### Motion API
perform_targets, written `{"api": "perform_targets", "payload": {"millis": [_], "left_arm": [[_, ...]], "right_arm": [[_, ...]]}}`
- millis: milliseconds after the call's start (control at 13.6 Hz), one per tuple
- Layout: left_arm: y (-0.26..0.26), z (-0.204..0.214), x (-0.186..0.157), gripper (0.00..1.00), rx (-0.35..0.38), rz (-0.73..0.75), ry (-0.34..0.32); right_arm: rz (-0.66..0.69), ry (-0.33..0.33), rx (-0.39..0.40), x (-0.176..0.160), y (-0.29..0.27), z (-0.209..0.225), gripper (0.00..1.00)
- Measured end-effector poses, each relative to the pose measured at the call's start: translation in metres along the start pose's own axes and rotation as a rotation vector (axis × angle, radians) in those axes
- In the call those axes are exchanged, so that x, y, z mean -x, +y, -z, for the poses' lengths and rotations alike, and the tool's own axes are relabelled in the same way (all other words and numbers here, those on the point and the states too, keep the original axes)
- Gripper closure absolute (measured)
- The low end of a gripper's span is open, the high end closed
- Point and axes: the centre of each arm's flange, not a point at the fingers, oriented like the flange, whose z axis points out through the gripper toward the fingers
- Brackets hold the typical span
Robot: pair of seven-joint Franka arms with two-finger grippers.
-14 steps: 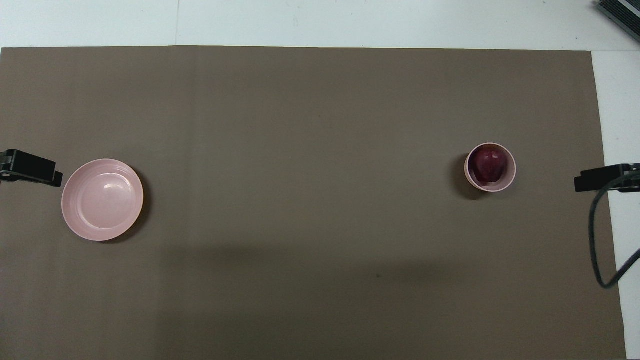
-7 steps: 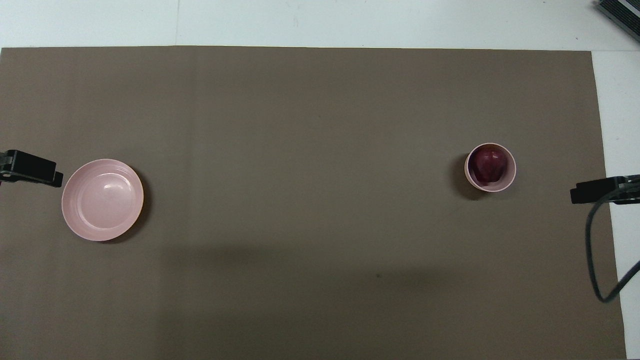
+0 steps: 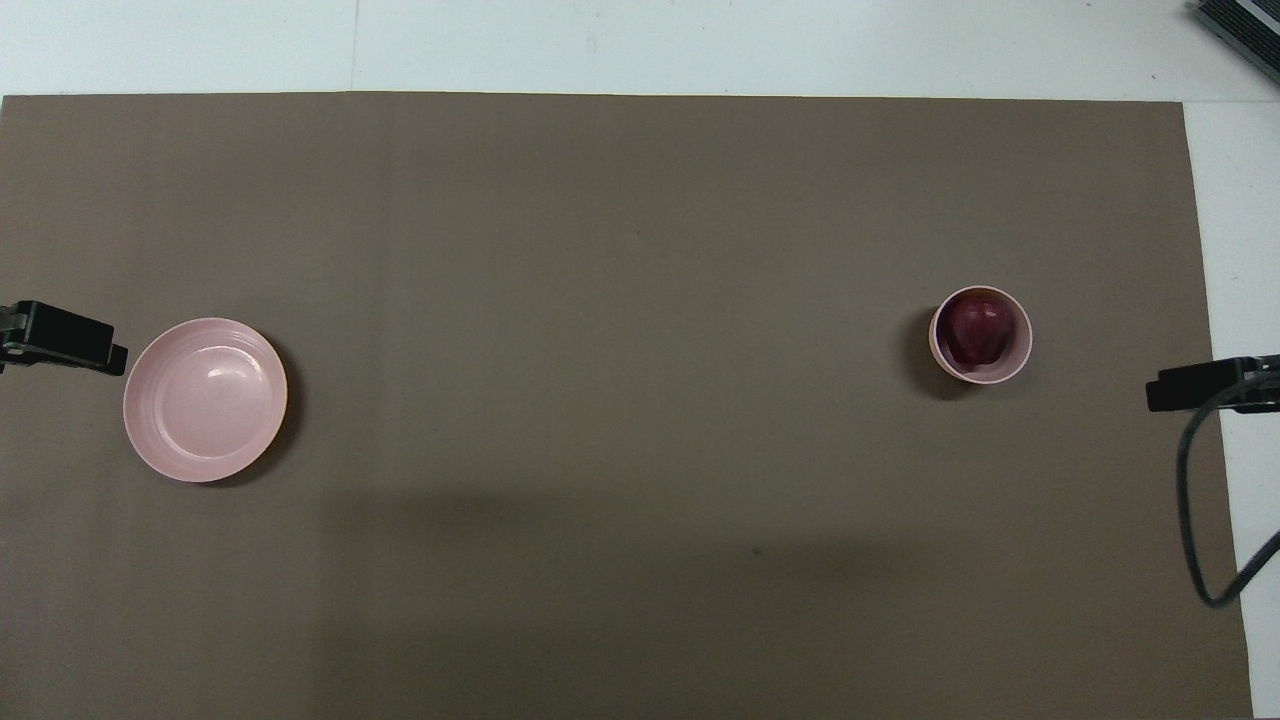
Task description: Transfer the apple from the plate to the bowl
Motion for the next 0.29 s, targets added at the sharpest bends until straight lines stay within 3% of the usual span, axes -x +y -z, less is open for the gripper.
{"api": "perform_targets", "payload": {"millis": [294], "left_arm": [[-0.0001,-0.0008,0.0001,0.0,0.0,0.0,-0.002]], "right_arm": [[-0.002,0.0,0.0,0.0,0.0,0.0,0.0]]}}
